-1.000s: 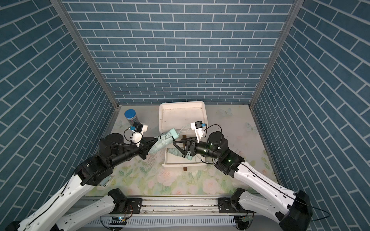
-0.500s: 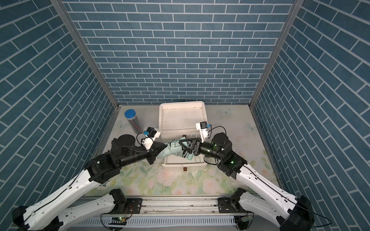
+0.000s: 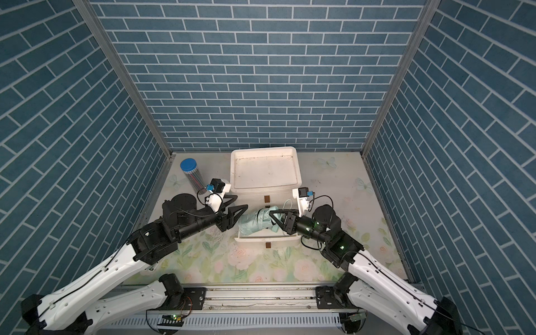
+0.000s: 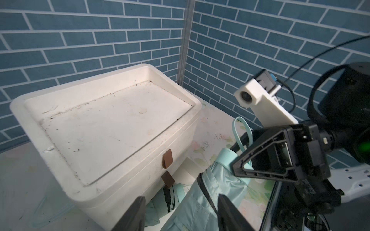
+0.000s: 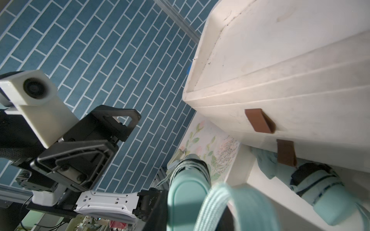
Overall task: Place the umbrella in the drawer by color
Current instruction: Place the umbrella in the drawer.
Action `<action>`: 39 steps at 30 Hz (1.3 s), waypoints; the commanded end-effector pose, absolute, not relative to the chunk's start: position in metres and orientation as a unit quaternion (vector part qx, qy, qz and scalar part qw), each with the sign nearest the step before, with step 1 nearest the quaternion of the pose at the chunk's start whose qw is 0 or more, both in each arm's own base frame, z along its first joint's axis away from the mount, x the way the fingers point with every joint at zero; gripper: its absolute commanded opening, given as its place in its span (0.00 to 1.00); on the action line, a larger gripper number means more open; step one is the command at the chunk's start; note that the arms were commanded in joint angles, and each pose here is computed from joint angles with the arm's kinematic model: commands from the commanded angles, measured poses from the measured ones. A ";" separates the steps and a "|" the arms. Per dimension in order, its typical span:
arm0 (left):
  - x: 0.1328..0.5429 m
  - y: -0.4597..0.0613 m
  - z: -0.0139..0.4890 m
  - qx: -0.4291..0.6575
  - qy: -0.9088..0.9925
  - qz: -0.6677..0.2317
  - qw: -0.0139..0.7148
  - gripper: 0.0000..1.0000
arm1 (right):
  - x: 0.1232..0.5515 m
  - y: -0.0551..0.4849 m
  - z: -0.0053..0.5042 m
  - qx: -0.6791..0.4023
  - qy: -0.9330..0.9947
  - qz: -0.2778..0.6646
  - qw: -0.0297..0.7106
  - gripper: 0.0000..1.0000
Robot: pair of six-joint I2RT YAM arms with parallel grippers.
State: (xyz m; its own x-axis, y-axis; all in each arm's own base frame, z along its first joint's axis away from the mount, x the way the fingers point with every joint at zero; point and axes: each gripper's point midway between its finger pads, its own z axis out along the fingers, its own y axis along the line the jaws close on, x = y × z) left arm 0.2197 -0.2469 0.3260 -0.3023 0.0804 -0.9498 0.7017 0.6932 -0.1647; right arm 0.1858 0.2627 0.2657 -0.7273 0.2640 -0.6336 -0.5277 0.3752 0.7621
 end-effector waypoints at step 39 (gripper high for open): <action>0.256 -0.199 0.321 0.038 0.785 -0.256 0.563 0.69 | 0.226 0.244 0.149 0.029 0.788 0.389 0.476 0.00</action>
State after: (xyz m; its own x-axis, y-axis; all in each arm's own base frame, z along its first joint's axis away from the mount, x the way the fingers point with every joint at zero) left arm 0.2583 -0.1986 0.3199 -0.3611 -0.2160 -0.9072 0.3412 0.8747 -0.3441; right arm 0.2110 0.2485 0.1311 -0.6073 0.3925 -0.6908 -0.3215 0.6737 0.6654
